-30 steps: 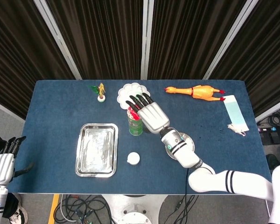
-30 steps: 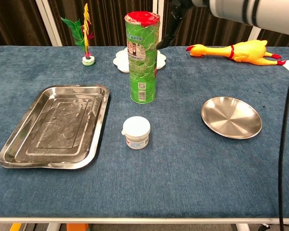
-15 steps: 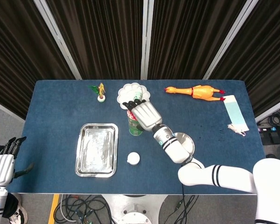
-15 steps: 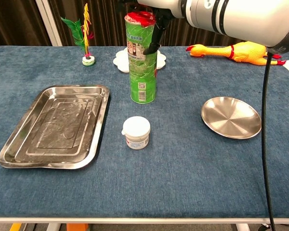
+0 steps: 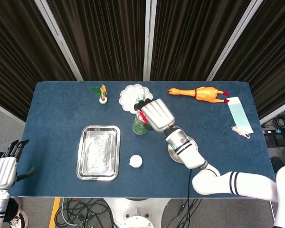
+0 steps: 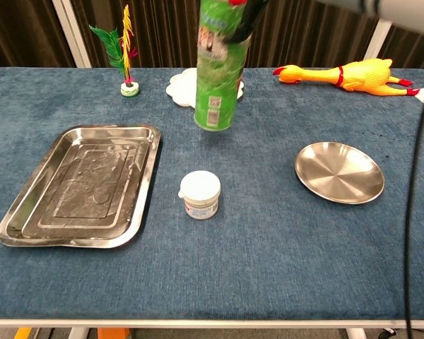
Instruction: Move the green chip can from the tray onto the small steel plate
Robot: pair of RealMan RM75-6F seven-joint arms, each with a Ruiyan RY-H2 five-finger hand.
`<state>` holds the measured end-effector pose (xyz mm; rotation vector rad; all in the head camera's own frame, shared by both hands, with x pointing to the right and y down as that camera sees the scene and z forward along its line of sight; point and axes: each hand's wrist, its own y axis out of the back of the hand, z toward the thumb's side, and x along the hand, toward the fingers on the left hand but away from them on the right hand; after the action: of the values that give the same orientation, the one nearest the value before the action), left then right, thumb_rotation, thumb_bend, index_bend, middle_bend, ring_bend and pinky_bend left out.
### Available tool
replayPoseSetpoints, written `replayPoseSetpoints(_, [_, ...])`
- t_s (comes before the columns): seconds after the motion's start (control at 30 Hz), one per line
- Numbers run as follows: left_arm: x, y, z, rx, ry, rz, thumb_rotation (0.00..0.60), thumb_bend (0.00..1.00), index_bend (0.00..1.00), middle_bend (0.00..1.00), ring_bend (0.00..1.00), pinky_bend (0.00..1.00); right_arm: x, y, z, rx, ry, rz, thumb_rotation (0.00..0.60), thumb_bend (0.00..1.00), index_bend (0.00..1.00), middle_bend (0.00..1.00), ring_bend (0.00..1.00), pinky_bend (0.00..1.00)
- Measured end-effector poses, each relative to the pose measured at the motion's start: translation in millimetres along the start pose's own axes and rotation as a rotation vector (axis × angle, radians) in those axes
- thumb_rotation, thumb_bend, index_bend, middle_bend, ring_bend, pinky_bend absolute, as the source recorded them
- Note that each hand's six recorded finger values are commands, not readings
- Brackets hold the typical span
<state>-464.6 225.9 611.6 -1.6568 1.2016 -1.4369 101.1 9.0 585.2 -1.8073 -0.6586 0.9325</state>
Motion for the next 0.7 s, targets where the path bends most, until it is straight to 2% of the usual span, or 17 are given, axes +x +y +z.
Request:
replayPoseSetpoints(0.13, [2.1,-1.7,5.7,-0.009,-0.014,-0.004,0.600,0.17,0.12,0.14,0.07,0.30,21.7,23.2,-17.7,0.015,-0.026,-0.012,0.600,0.19,0.44,0.40,0.40,0.59])
replayPoseSetpoints(0.27, [4.3,-5.2,11.2,-0.011,-0.027,-0.012,0.600,0.17,0.12,0.14,0.07,0.30,47.5,35.5,-39.6,0.043,-0.074,0.002,0.600,0.19,0.43,0.40,0.40,0.59])
replayPoseSetpoints(0.47, [6.7,-12.4,18.2,-0.009,-0.044,-0.032,0.600,0.17,0.12,0.14,0.07,0.30,86.8,23.3,-72.0,0.067,-0.164,0.065,0.600,0.20,0.43,0.40,0.40,0.59])
replayPoseSetpoints(0.7, [8.6,-15.3,22.4,-0.005,-0.052,-0.035,0.600,0.17,0.12,0.14,0.07,0.30,108.1,9.0,-86.3,0.060,-0.193,0.115,0.600,0.20,0.43,0.40,0.40,0.59])
